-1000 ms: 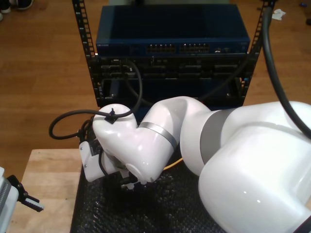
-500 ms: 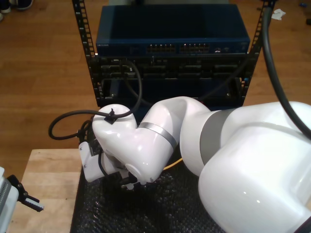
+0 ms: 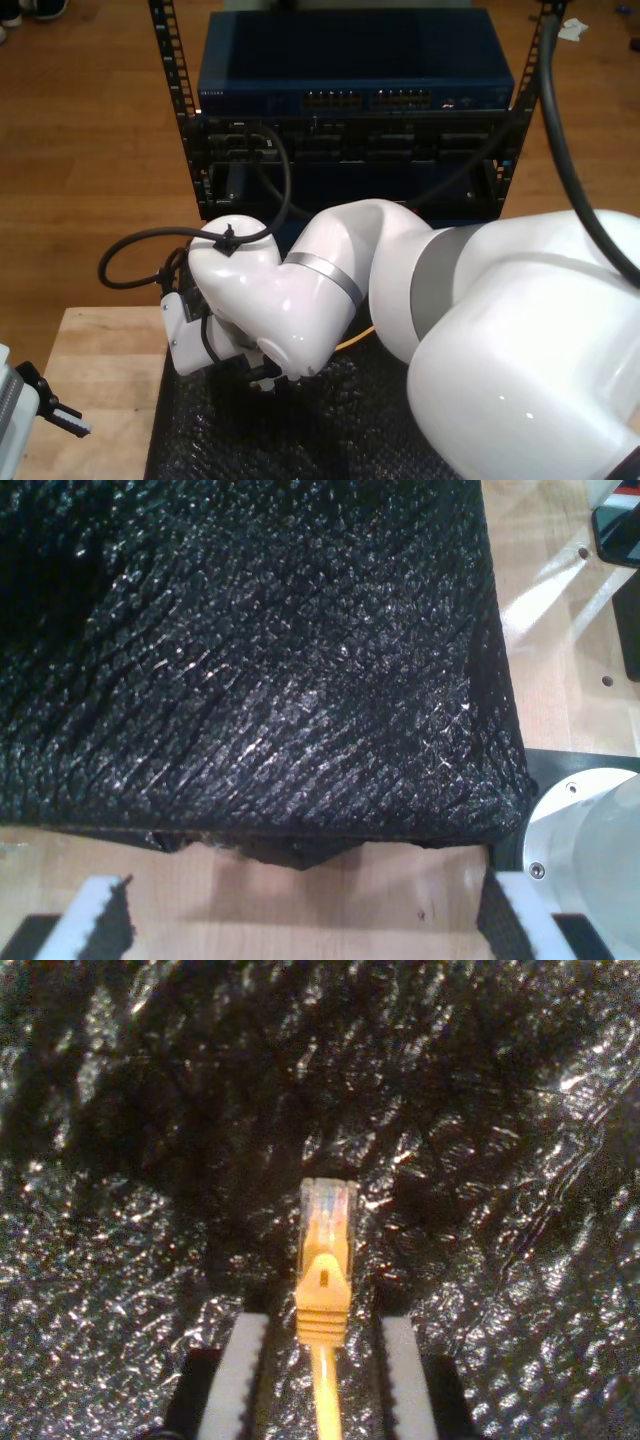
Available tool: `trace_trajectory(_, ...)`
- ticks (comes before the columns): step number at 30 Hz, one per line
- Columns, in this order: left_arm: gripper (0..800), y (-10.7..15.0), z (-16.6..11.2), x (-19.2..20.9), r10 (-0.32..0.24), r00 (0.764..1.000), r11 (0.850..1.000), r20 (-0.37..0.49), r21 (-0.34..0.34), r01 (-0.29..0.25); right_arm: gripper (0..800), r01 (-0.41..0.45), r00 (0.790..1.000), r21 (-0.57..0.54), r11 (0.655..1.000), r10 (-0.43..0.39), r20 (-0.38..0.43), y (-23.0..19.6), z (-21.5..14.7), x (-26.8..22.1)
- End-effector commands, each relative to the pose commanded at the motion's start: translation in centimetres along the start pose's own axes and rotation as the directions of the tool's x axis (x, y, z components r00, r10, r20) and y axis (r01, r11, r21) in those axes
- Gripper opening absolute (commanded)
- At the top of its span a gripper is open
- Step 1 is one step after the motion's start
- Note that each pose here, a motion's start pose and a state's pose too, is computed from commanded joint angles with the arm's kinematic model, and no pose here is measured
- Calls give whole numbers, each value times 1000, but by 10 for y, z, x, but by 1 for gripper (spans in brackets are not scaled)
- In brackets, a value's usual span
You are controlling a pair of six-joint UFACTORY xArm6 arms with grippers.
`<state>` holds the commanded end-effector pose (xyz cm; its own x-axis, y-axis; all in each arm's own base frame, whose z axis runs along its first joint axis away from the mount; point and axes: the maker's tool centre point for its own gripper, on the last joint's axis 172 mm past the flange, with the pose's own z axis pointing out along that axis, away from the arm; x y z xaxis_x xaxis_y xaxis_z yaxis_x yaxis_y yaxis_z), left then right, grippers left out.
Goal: Grab the cable and plug it in
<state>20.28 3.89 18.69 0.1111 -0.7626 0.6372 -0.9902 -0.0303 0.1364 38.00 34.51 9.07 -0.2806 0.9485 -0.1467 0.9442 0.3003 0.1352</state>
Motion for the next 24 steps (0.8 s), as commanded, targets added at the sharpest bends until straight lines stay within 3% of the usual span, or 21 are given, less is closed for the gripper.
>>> trace_trajectory(10,799,0,0,0,-2,1000,1000,0,0,2,27,11,1000,-18,1000,-11,-10,2,3,2)
trace_trajectory(24,800,1,1,0,-4,1000,1000,-5,-5,4,6,10,1000,-32,999,-10,-10,9,-6,-5)
